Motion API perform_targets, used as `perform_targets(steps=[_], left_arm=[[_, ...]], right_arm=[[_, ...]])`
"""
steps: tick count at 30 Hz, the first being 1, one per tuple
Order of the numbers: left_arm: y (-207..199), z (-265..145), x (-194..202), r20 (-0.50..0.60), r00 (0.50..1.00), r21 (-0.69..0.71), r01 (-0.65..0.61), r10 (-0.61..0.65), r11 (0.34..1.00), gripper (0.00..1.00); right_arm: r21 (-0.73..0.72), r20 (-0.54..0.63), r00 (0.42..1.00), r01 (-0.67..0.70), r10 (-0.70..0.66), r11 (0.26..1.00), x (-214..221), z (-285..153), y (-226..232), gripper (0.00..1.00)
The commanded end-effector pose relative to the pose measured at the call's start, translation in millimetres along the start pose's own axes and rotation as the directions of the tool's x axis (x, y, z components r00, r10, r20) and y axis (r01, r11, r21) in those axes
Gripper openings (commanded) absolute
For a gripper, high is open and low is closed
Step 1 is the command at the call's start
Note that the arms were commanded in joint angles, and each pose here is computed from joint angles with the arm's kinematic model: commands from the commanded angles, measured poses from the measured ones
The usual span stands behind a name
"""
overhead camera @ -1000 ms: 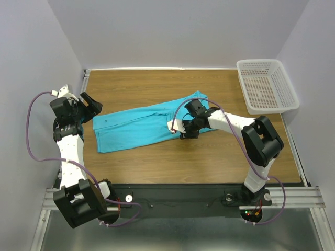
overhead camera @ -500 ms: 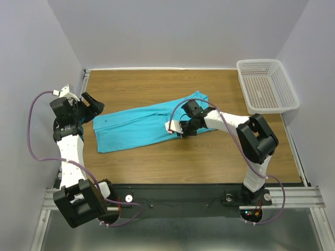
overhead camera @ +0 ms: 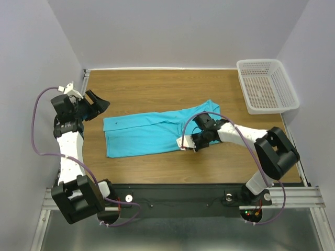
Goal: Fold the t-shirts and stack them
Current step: Fold the tshirt
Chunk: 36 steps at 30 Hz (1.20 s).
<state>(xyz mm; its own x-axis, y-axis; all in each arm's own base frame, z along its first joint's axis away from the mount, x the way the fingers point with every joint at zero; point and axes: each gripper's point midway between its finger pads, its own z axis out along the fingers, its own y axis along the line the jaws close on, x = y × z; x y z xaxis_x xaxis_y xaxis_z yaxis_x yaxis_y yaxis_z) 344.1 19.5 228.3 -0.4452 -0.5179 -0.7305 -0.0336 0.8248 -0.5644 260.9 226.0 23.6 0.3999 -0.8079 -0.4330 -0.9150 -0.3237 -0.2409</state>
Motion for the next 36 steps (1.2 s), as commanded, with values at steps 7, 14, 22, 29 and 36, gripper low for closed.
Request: perform_targets(steps=[7,14,22,29,36], left_arm=[[-94,37,19,-0.115,0.973,0.307,-0.159,0.202,0.938,0.84],[-153,89,61,-0.192,0.880,0.425,-0.324,0.435,0.845,0.84],[-221,140,154,-0.273,0.677,0.615,-0.424,0.684,0.665,0.84],[-269,184,233,-0.250,0.482,0.683,-0.527,0.840,0.506,0.84],[-307,205,278,-0.195,0.417,0.737,-0.535,0.888,0.413,0.83]], right_arm=[[-0.090,-0.061,0.998,-0.027,0.022,0.996,20,-34,86,0.01],[0.079,0.110,0.956,-0.280,0.271,0.957,-18,-87,34,0.59],[0.360,0.394,0.693,-0.721,0.604,0.592,35,-198,-47,0.60],[0.328,0.636,0.386,-0.919,0.668,0.219,77,-249,-61,0.59],[0.282,0.680,0.292,-0.951,0.672,0.128,95,-248,-52,0.59]])
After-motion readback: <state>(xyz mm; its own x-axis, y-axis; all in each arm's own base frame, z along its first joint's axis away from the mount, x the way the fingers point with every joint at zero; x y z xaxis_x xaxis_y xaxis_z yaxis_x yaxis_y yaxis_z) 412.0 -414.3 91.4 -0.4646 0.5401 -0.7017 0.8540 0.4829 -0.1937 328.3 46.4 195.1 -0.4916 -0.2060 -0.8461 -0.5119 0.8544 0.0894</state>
